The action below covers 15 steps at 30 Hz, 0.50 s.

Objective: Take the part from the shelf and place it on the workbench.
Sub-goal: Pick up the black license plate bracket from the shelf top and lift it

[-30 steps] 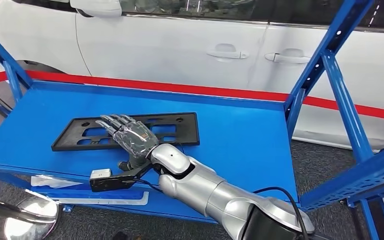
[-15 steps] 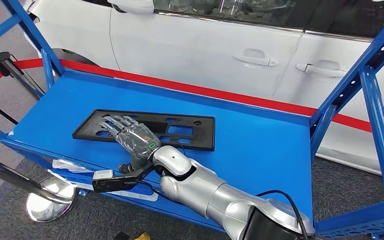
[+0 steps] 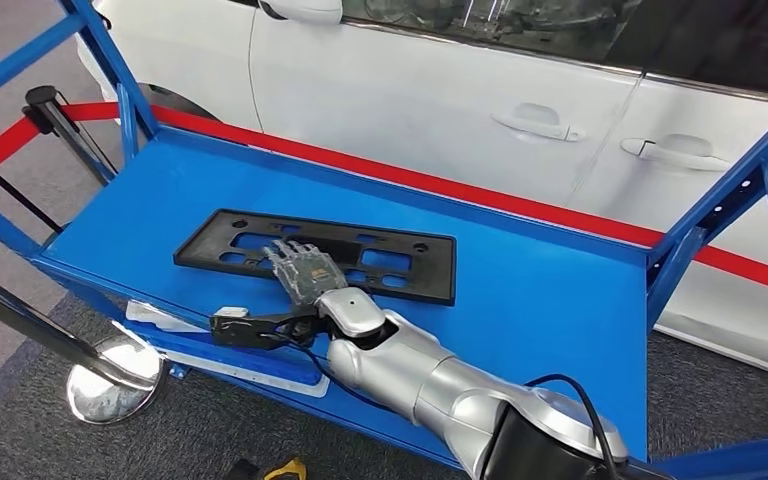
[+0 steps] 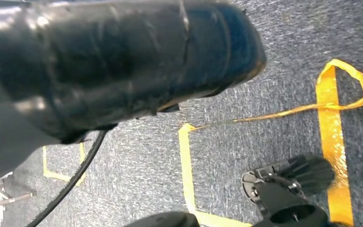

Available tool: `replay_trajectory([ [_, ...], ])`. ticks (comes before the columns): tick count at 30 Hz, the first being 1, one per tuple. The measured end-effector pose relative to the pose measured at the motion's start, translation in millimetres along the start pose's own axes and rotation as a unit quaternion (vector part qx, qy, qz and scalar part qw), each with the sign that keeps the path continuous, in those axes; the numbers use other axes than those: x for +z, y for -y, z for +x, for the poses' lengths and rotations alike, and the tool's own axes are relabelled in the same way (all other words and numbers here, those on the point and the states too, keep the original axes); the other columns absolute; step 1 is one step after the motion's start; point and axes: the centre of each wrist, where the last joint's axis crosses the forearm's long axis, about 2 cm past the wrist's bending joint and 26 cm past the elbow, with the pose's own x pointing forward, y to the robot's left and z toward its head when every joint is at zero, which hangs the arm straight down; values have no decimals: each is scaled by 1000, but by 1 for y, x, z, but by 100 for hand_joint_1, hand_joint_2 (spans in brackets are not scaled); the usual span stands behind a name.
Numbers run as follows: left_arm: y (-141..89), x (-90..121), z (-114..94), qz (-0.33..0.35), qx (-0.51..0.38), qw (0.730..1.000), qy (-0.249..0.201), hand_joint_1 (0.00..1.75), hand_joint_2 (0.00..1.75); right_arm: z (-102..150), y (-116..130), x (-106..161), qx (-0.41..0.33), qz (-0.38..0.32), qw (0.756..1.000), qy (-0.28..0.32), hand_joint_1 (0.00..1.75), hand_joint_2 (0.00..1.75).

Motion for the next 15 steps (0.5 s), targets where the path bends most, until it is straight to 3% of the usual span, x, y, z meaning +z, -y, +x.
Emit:
replay_trajectory([
  [8, 4, 0, 3, -2, -1, 1000, 4, 0, 0, -26, -4, -3, 26, 35, 996, -79, 0, 175],
  [15, 7, 1, 4, -4, 0, 1000, 6, 0, 0, -33, -2, -5, 50, 46, 992, -103, 0, 175],
])
